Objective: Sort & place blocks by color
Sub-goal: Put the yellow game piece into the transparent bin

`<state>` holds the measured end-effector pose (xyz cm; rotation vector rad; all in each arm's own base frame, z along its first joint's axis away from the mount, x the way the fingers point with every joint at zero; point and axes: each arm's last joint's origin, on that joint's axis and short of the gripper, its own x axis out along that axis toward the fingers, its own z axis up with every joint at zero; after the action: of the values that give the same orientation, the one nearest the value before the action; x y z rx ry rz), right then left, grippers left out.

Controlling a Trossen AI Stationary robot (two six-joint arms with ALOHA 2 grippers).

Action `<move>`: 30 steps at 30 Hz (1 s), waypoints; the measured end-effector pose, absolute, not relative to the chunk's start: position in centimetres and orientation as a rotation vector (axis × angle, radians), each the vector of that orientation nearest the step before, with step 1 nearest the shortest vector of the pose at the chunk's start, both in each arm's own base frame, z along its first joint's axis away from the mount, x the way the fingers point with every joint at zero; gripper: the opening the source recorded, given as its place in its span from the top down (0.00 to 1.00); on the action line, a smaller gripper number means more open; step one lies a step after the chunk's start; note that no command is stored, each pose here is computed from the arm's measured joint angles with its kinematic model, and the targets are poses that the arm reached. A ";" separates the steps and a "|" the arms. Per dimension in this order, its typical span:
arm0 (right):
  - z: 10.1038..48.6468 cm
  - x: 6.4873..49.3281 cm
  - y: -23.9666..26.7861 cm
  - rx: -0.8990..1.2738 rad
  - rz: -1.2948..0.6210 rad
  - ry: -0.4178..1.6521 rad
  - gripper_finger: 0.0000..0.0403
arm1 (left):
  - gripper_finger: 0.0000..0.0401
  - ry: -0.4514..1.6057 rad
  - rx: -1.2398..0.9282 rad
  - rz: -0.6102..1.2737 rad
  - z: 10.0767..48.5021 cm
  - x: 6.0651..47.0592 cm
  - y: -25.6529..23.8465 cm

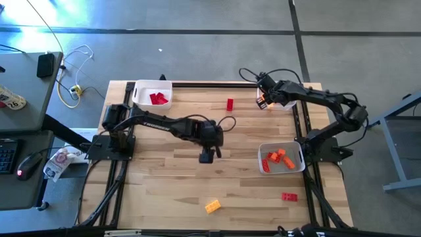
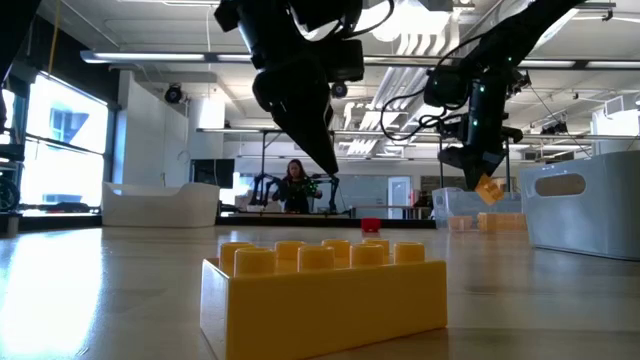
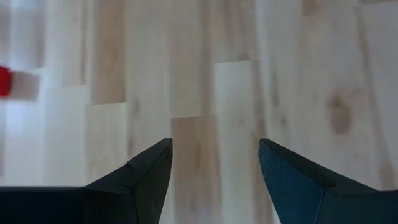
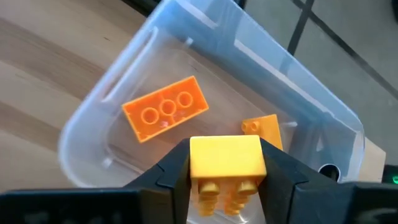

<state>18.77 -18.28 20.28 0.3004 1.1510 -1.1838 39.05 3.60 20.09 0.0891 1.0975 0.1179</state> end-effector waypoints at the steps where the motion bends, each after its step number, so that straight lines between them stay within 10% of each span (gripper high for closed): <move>1: 20.1 18.7 -18.4 0.303 -1.185 1.159 0.68 | 0.44 1.097 0.092 0.113 20.1 39.1 3.4; 12: 20.1 18.3 -18.5 0.309 -1.189 1.212 0.37 | 0.44 1.096 0.101 0.098 20.1 39.1 2.8; 30: 27.8 17.7 -12.8 0.374 -1.000 1.172 0.44 | 0.44 1.098 0.120 0.108 20.1 39.1 2.9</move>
<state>17.70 -12.77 27.83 0.3742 1.1715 -0.9997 39.10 2.91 20.09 0.1196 1.0983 0.1079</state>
